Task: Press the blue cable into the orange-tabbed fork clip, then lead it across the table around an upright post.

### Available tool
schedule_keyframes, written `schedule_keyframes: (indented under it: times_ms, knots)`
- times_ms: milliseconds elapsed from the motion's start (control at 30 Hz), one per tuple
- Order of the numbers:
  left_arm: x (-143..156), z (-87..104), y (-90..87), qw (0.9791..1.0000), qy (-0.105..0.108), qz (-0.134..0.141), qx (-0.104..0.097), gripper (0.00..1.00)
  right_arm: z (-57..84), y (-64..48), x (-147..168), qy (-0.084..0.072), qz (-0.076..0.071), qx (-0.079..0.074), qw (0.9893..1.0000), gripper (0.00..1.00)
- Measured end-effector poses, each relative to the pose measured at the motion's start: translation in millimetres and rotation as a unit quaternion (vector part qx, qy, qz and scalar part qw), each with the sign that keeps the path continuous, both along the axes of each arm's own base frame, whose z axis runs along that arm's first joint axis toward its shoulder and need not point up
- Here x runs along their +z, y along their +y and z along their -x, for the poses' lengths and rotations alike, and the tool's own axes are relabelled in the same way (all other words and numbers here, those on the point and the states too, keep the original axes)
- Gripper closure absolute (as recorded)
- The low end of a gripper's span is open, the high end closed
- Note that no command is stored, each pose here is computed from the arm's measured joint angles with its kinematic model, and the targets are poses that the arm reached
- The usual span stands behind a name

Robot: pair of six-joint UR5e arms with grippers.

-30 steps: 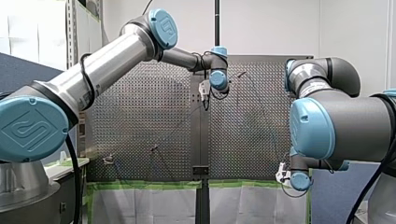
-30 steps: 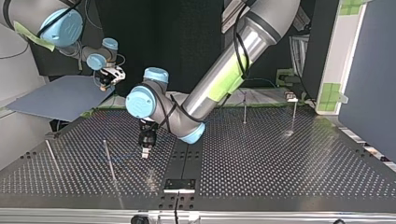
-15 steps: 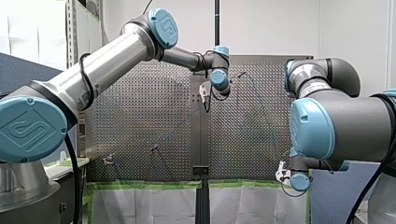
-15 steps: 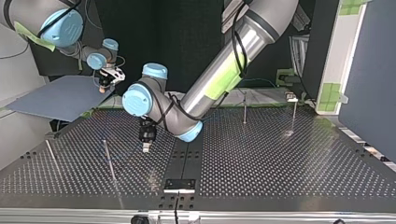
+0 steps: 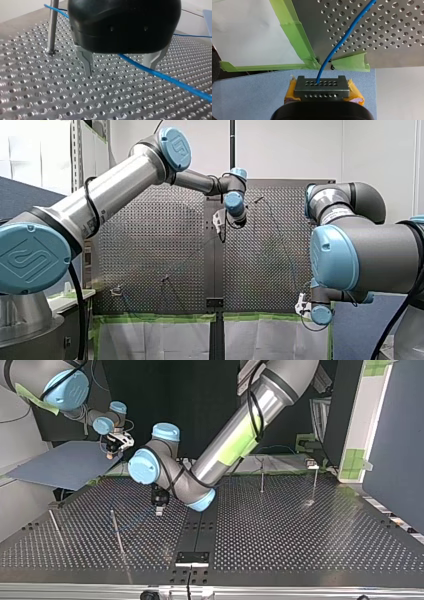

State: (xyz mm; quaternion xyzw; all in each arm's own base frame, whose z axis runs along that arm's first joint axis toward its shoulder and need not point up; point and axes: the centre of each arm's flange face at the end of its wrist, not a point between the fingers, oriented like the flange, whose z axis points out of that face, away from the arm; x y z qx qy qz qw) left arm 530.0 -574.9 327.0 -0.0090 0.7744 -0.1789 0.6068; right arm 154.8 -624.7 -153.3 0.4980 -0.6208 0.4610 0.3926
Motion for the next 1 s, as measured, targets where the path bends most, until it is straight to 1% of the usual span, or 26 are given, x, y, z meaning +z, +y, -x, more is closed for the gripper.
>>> schedule_keyframes:
  times_ms: [133, 233, 333, 467, 567, 733, 767, 1000]
  knots:
    - [-0.5, 3.9, 1.4, 0.9997, 0.022, 0.009, -0.01, 0.0, -0.2, 0.3, -0.2, -0.001, 0.0, 0.0, 1.0, 1.0]
    - [-2.4, 5.1, 3.4, 0.9989, 0.04, 0.017, -0.018, 0.0, 0.0, 0.1, 0.0, -0.001, 0.0, 0.0, 1.0, 1.0]
    - [-3.1, 5.3, 6.3, 0.9979, 0.056, 0.023, -0.023, 0.0, -0.1, 0.2, 0.0, -0.002, 0.0, 0.0, 1.0, 1.0]
    - [-0.2, 6.4, 11.7, 0.9959, 0.078, 0.035, -0.029, 0.0, -0.7, 0.4, -0.3, -0.002, -0.001, 0.001, 1.0, 1.0]
    - [8.2, 8.1, 18.1, 0.9946, 0.09, 0.046, -0.024, 0.0, -1.7, 0.7, -0.5, -0.003, -0.001, 0.003, 1.0, 1.0]
    - [29.0, 11.9, 28.2, 0.9933, 0.095, 0.066, -0.006, 0.0, -3.4, 1.4, -0.9, -0.002, -0.001, 0.005, 1.0, 1.0]
    - [31.6, 13.8, 29.1, 0.9927, 0.098, 0.07, -0.004, 0.0, -3.7, 1.6, -1.1, -0.002, -0.002, 0.005, 1.0, 1.0]
    - [32.0, 23.8, 29.5, 0.9888, 0.12, 0.088, 0.003, 0.0, -4.4, 2.1, -1.6, -0.002, -0.002, 0.006, 1.0, 1.0]
